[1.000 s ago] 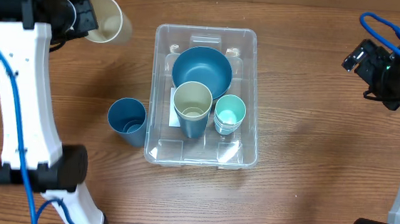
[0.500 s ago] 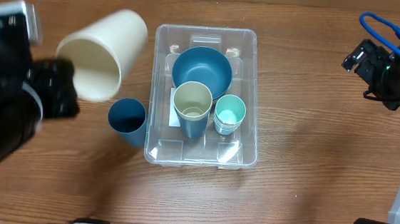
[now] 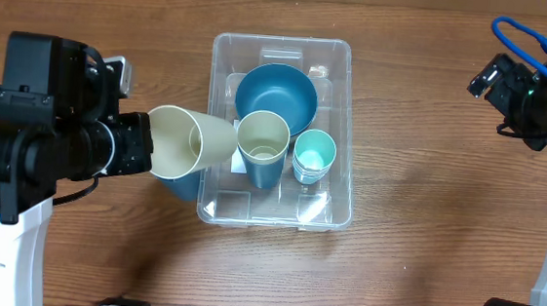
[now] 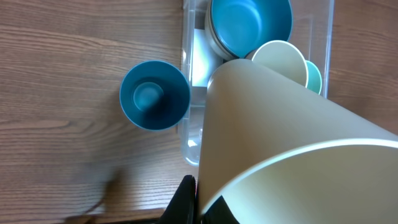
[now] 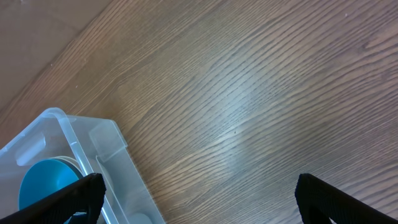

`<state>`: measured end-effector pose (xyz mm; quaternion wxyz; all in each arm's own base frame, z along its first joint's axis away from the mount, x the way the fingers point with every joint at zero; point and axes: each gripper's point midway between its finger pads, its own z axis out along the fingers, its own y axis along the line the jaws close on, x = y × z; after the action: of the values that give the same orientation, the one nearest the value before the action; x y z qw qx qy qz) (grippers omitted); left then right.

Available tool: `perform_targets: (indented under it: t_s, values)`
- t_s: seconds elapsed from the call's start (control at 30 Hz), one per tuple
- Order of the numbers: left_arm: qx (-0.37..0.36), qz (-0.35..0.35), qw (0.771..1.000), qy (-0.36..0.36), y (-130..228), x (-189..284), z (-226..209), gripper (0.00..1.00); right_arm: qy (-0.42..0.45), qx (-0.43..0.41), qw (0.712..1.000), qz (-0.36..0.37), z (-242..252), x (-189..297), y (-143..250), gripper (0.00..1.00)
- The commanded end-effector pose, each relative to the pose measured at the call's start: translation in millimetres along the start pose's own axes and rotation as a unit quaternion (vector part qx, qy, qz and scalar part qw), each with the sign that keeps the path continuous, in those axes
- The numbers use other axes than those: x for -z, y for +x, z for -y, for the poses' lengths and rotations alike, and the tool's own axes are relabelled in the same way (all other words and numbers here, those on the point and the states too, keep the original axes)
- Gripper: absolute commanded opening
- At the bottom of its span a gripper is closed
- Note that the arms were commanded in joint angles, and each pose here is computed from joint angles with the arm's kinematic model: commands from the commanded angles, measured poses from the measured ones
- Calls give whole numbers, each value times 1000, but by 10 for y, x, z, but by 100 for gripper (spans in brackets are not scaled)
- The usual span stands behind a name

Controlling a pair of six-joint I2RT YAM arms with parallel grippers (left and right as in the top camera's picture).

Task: Pack container
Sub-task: 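Lift the cream cup and lower it upright into the container's front-left corner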

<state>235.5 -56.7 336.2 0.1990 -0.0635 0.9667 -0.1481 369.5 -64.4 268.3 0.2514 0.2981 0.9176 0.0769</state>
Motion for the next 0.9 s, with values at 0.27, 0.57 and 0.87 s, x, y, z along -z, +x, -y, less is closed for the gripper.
perform_targets:
  t_s: [0.27, 0.57, 0.87]
  values:
    - [-51, -27, 998, 27, 191, -67, 250, 4, -4, -1, 1000, 7, -14, 49, -9, 100]
    - [-61, -44, 997, -32, 314, -224, 247, 4, -4, -1, 1000, 7, -14, 49, -9, 100]
    - [-54, -76, 994, -61, 413, -404, 120, 4, -4, -1, 1000, 7, -14, 49, -9, 100]
